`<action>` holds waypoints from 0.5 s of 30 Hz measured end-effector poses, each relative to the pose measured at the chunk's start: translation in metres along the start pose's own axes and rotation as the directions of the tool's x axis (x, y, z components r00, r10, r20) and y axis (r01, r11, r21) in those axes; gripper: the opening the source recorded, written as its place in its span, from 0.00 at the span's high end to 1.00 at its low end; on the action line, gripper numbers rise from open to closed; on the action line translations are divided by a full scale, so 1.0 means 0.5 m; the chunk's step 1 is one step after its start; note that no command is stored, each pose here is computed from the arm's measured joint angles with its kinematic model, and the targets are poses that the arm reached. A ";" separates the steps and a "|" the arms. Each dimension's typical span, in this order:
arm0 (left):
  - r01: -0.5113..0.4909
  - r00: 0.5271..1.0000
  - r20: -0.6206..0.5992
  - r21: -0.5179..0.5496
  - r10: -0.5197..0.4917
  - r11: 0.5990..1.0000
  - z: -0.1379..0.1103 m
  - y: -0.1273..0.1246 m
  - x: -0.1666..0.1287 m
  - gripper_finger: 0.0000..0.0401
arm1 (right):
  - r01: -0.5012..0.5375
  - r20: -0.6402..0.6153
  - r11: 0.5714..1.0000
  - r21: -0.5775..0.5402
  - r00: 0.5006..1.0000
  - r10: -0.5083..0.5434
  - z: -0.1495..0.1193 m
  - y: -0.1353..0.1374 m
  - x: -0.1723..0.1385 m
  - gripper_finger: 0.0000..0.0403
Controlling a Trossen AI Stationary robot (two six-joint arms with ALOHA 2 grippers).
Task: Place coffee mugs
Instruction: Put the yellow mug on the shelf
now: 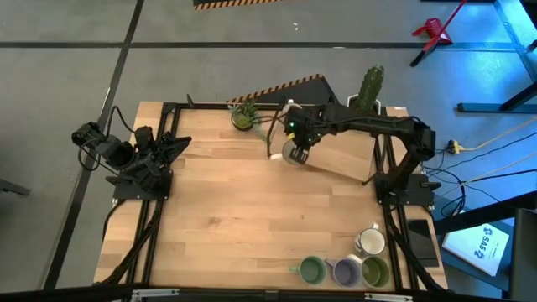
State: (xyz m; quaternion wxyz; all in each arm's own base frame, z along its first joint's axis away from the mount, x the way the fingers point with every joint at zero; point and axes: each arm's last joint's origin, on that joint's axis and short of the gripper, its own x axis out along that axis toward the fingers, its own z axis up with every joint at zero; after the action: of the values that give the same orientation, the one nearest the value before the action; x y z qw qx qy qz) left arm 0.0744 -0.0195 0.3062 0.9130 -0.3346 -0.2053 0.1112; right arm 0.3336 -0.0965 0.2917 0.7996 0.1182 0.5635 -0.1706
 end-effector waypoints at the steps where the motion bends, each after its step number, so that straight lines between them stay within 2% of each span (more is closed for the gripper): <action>1: 0.000 1.000 0.000 0.000 0.000 1.000 0.000 0.000 0.000 0.65 | 0.003 -0.004 1.000 0.015 1.000 -0.003 0.001 -0.009 0.001 1.00; 8: -0.001 1.000 0.000 0.000 0.001 1.000 0.000 0.000 0.000 0.65 | 0.008 0.006 0.994 0.107 1.000 -0.009 0.007 -0.044 0.004 1.00; 15: -0.001 1.000 0.000 0.001 0.001 1.000 0.000 0.000 0.000 0.65 | -0.005 -0.004 0.989 0.148 1.000 0.005 0.013 -0.050 0.022 1.00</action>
State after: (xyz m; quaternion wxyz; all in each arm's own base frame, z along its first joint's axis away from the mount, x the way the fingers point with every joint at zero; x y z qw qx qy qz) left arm 0.0744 -0.0194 0.3062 0.9130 -0.3342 -0.2053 0.1119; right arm 0.3322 -0.1234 0.2834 0.7877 0.1790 0.5509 -0.2097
